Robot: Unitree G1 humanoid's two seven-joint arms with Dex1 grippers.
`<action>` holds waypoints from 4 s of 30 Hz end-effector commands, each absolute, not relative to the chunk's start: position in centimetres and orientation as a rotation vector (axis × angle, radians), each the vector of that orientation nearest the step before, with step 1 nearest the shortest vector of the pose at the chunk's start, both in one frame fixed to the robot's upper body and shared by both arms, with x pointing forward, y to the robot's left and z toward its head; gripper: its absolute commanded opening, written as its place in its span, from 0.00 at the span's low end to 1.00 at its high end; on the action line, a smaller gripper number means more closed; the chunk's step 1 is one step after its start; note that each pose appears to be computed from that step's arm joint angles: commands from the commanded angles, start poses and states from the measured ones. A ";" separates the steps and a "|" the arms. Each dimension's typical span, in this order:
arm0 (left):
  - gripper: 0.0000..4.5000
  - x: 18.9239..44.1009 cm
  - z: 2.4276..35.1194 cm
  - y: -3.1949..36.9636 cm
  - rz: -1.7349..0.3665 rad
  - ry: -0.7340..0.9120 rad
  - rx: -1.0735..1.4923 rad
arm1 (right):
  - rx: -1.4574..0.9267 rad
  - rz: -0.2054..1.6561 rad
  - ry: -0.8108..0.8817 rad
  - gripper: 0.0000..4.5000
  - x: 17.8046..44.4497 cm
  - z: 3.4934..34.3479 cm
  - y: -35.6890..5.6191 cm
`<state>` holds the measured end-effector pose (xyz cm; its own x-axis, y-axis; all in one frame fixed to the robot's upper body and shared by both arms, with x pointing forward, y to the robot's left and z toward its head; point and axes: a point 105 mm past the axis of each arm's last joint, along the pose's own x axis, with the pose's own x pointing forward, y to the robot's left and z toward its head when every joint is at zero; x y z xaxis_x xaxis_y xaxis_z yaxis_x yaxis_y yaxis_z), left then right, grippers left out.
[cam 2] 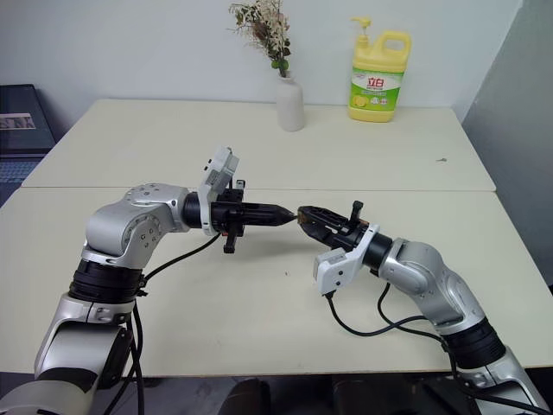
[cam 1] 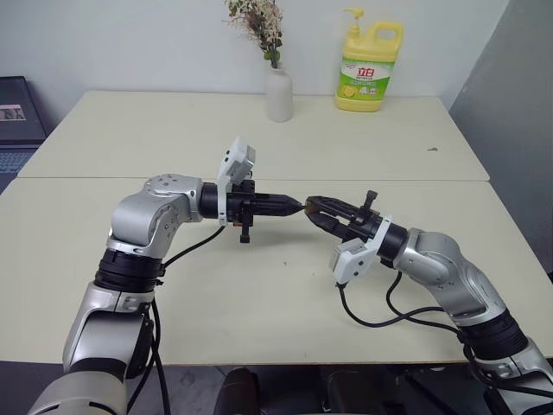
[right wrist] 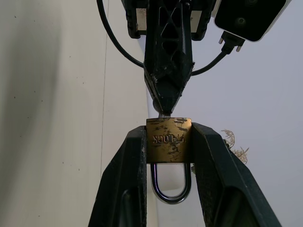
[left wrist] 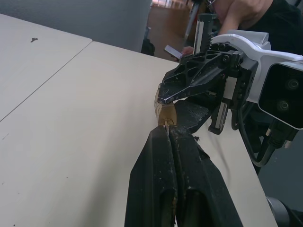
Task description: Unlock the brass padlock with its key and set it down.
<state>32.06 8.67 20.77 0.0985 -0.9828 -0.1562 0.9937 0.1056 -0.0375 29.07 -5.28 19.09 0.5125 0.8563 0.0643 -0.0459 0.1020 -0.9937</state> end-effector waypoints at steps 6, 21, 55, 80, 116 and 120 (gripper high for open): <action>0.00 31.4 23.0 8.0 -1.489 -0.103 0.293 | -1.233 0.748 -0.845 0.21 28.9 20.9 -5.1; 0.00 30.7 22.6 7.7 -1.465 -0.359 0.683 | -1.184 0.744 -0.837 0.21 29.0 21.3 -5.1; 0.70 31.7 22.9 7.1 -1.387 0.081 0.084 | -1.185 0.760 -0.827 0.21 29.0 21.0 -4.9; 0.04 32.3 22.4 6.4 -1.394 0.078 0.107 | -1.228 0.787 -0.863 0.21 28.5 20.9 -4.4; 0.04 31.7 21.8 8.2 -1.407 0.073 0.142 | -1.049 0.900 -0.722 0.00 26.8 22.2 -7.5; 0.04 31.3 21.9 8.0 -1.431 0.074 0.141 | -1.029 0.919 -0.715 0.00 27.1 22.4 -6.7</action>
